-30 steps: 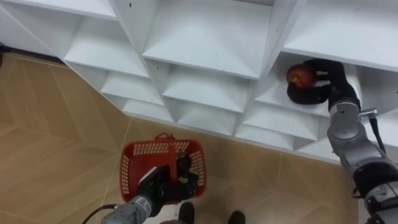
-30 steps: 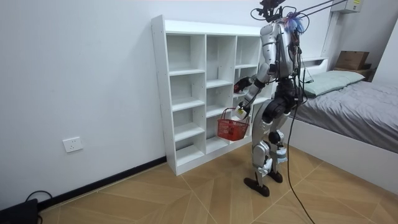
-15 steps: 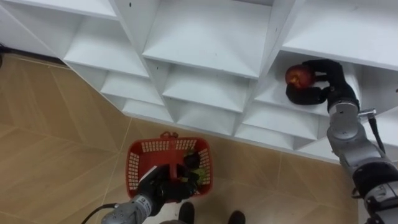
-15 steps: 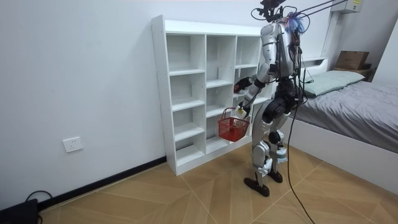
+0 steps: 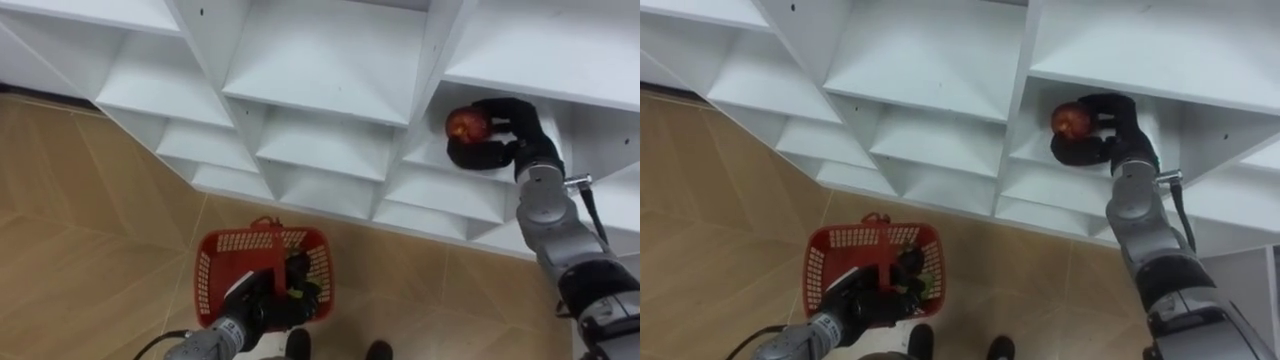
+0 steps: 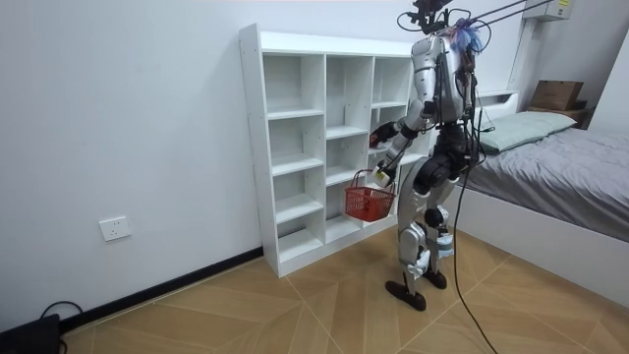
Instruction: Collect fruits from the closet
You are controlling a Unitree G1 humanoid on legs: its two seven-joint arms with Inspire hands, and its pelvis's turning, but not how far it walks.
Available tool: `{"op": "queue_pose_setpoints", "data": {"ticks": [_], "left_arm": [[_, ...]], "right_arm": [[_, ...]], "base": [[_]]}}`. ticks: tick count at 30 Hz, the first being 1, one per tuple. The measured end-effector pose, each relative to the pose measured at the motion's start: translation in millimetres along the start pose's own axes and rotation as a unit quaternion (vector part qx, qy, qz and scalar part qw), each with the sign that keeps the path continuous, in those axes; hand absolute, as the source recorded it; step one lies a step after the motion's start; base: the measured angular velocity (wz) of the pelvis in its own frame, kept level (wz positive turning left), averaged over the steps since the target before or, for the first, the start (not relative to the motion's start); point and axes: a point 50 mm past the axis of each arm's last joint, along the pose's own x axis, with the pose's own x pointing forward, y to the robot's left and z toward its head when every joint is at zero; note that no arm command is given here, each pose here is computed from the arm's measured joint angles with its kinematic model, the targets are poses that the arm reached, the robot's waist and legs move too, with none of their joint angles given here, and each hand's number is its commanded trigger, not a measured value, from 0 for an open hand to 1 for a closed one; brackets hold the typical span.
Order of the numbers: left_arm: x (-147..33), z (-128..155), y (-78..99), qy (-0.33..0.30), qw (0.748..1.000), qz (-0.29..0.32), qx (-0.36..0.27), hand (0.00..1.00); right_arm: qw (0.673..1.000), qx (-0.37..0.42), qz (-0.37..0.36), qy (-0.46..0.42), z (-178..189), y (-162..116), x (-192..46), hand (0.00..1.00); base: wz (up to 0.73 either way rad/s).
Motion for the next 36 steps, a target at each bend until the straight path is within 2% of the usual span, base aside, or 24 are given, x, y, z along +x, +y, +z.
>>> {"op": "queue_pose_setpoints", "data": {"ticks": [12,15,20,30,36], "left_arm": [[0.4,14,5.9,-0.03,0.999,0.005,-0.012,1.0],[1.0,16,4.2,-0.039,0.999,0.003,-0.011,1.0],[2.1,17,-1.7,-0.044,0.999,-0.006,-0.014,1.0],[2.0,17,-3.0,-0.048,0.999,-0.008,-0.014,1.0],[3.6,20,-9.1,-0.056,0.998,-0.017,-0.017,1.0]], "right_arm": [[0.994,0.011,0.096,-0.04,2,34,-23,1.0],[0.991,0.017,0.123,-0.043,-6,41,-38,1.0],[0.977,0.031,0.207,-0.044,-16,65,-64,1.0],[0.954,0.043,0.291,-0.053,-15,82,-82,1.0],[0.933,0.052,0.352,-0.042,-24,97,-103,1.0]], "base": [[-0.01],[-0.05],[-0.07],[-0.05],[-0.04]]}}
